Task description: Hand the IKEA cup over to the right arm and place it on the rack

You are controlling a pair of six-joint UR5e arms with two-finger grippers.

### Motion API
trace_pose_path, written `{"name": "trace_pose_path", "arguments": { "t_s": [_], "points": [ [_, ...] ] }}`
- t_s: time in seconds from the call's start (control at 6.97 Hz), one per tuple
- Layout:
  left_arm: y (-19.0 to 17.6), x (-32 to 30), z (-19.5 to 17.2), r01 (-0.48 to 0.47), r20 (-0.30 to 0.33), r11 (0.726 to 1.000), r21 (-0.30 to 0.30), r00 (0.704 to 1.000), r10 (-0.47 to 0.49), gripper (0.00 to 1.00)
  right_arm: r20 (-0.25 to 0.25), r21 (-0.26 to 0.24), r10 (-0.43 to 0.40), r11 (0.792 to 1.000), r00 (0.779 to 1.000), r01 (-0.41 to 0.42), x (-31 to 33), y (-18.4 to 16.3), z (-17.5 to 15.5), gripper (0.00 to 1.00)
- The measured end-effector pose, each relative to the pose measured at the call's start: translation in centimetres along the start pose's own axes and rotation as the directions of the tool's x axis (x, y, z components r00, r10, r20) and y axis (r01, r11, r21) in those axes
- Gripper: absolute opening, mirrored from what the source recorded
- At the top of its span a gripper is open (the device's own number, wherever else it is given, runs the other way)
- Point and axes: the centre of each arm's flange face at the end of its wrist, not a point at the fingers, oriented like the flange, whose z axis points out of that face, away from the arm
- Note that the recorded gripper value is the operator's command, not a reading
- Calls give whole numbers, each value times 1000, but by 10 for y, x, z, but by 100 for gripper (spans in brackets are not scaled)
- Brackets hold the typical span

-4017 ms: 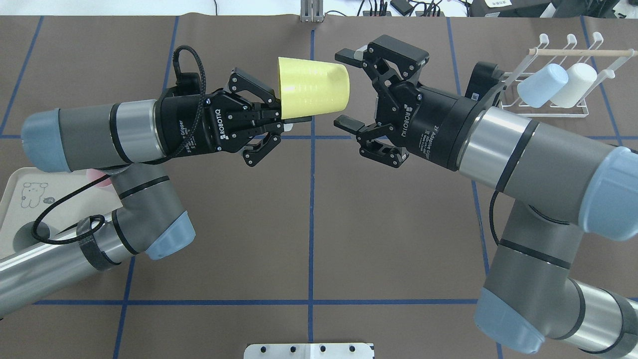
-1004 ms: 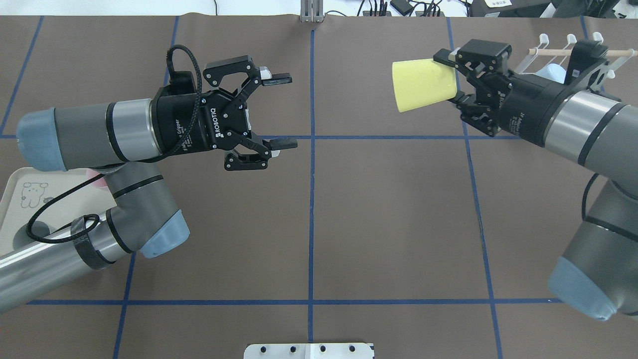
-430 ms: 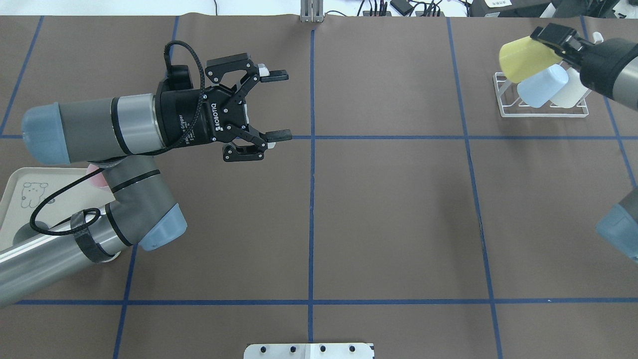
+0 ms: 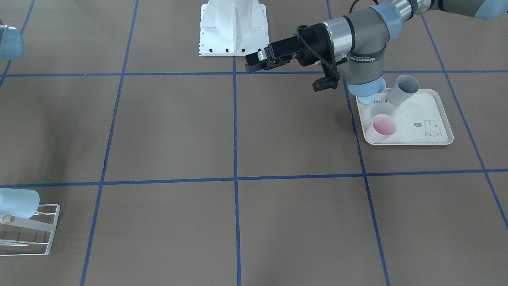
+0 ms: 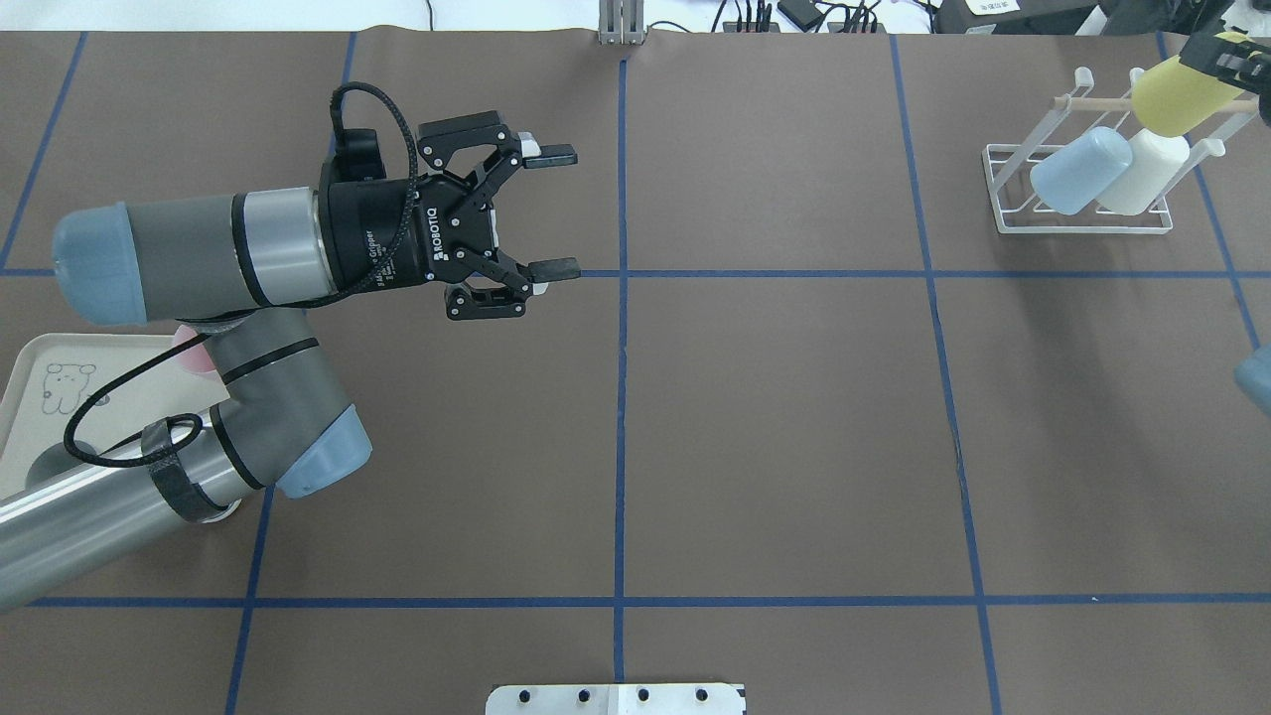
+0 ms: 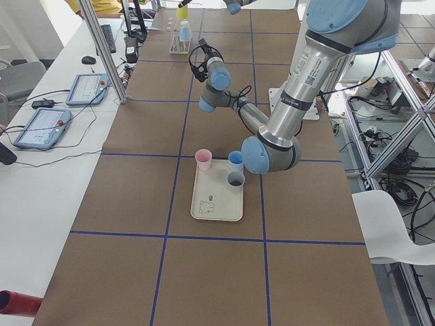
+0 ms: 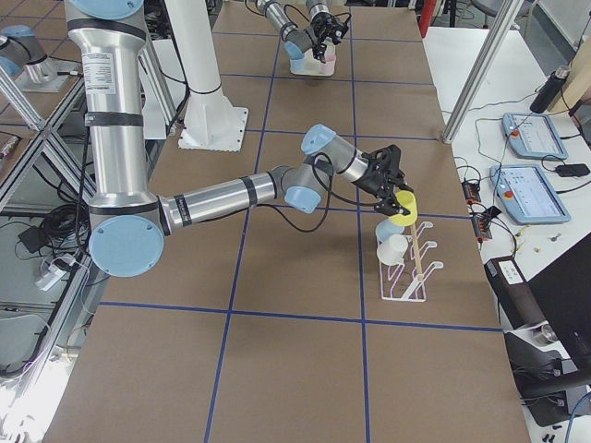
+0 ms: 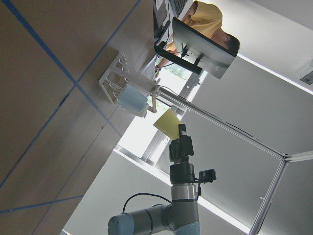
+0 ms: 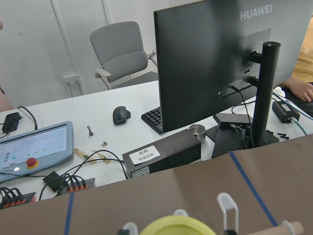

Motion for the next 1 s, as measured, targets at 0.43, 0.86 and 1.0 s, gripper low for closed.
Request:
{"name": "trace_pose_path", "arguments": {
  "t_s": [0.43, 0.86, 1.0],
  "points": [
    [-1, -2, 1, -5, 7, 1000, 7, 1000, 5, 99, -52, -79, -45, 996, 998, 40, 52, -16, 32, 0],
    [-2, -2, 2, -4, 7, 1000, 8, 1000, 4, 99, -35, -138, -41, 990, 999, 35, 59, -9, 38, 0],
    [-2, -2, 2, -4, 7, 1000, 9, 1000, 4, 99, -37, -150, -39, 988, 999, 33, 63, -6, 38, 0]
  ]
}}
